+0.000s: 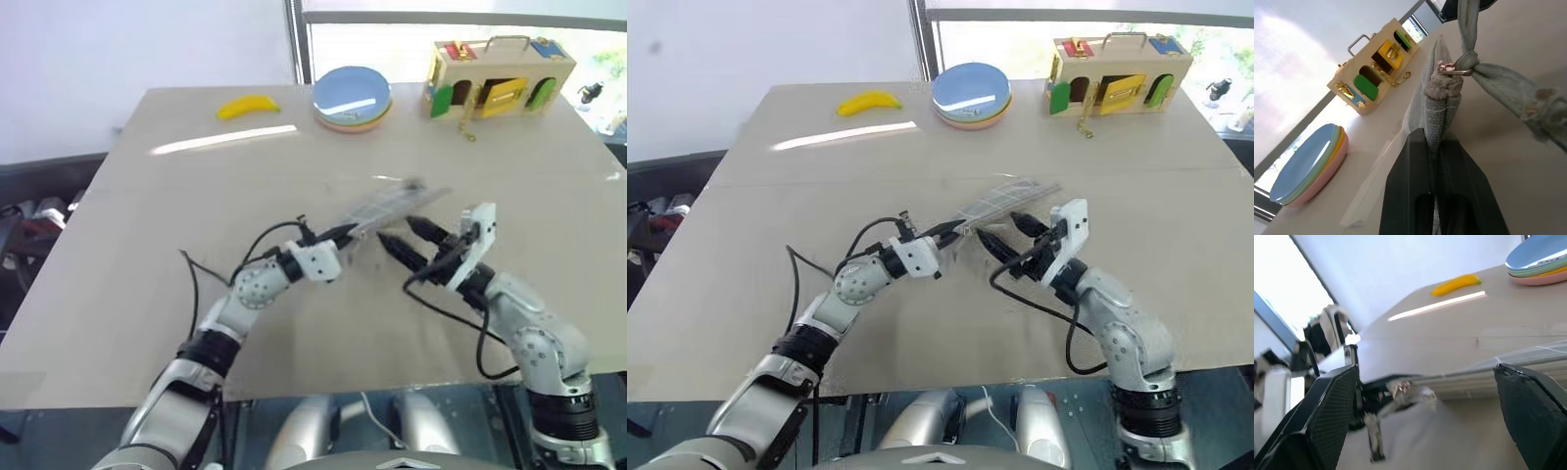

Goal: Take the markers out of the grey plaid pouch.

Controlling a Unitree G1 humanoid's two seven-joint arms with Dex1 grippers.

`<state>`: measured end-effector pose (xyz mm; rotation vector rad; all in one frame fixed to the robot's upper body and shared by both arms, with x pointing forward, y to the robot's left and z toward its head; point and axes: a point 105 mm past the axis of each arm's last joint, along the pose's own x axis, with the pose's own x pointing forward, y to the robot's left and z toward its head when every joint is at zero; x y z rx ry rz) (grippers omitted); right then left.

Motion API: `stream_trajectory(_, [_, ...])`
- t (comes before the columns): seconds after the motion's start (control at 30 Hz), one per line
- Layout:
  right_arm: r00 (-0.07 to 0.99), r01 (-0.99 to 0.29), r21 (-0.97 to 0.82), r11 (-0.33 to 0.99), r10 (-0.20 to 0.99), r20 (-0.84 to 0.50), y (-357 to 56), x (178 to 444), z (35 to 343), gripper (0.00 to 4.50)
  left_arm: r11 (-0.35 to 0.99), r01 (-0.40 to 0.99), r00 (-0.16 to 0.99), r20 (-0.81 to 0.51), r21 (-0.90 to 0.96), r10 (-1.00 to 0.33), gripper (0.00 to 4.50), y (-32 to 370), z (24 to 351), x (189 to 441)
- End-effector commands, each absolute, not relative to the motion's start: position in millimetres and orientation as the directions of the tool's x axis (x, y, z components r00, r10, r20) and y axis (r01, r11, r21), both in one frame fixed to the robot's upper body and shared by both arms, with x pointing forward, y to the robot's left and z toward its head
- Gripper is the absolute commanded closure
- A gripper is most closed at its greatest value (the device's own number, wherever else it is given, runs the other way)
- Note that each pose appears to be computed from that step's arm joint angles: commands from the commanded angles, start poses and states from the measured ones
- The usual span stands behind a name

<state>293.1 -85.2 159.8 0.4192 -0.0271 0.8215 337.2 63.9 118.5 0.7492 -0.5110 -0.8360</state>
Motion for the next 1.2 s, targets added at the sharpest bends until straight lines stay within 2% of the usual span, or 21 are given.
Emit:
stream_trajectory(0.03, [0.681,-0.723,0.348,0.596,0.698,0.219,-87,292,171,0.51,0.486,0.444,0.575,0.177,0.753,-0.799,4.50,61,134,336])
stream_trajectory(0.07, [0.679,-0.725,0.352,0.592,0.700,0.222,-85,292,171,0.78,0.488,0.445,0.575,0.178,0.751,-0.798,4.50,60,134,336])
stream_trajectory(0.17, [0.667,-0.735,0.355,0.578,0.709,0.229,-83,291,173,2.21,0.492,0.446,0.577,0.179,0.748,-0.797,4.50,57,134,338])
stream_trajectory(0.2, [0.666,-0.736,0.353,0.577,0.710,0.229,-82,291,173,2.21,0.498,0.449,0.580,0.182,0.742,-0.794,4.50,57,134,338])
stream_trajectory(0.23, [0.667,-0.735,0.352,0.579,0.709,0.228,-83,291,173,2.91,0.502,0.451,0.581,0.185,0.738,-0.793,4.50,56,135,339])
stream_trajectory(0.3, [0.676,-0.729,0.349,0.589,0.701,0.228,-85,293,173,3.55,0.510,0.462,0.578,0.189,0.726,-0.794,4.50,54,135,339])
stream_trajectory(0.37, [0.689,-0.718,0.348,0.603,0.689,0.227,-90,295,173,4.48,0.514,0.474,0.571,0.196,0.715,-0.798,4.50,50,135,337])
stream_trajectory(0.57, [0.765,-0.643,0.338,0.688,0.602,0.230,-118,309,178,4.48,0.591,0.578,0.567,0.243,0.563,-0.787,4.50,41,139,332])
stream_trajectory(0.8, [0.861,-0.497,0.305,0.812,0.418,0.291,-174,337,203,4.48,0.638,0.623,0.589,0.264,0.453,-0.764,4.50,38,142,332])
stream_trajectory(0.9, [0.903,-0.390,0.283,0.876,0.304,0.304,-209,348,213,4.48,0.643,0.641,0.590,0.265,0.420,-0.762,4.50,37,141,328])
stream_trajectory(1.0, [0.943,-0.220,0.253,0.942,0.139,0.302,-254,358,219,4.48,0.651,0.647,0.599,0.264,0.396,-0.756,4.50,40,140,326])
stream_trajectory(1.13, [0.943,-0.056,0.261,0.964,-0.034,0.330,-295,362,230,4.48,0.658,0.660,0.593,0.286,0.364,-0.753,4.50,43,144,322])
stream_trajectory(1.2, [0.939,-0.061,0.230,0.971,-0.023,0.344,-299,360,238,4.48,0.640,0.693,0.576,0.279,0.332,-0.768,4.50,43,144,319])
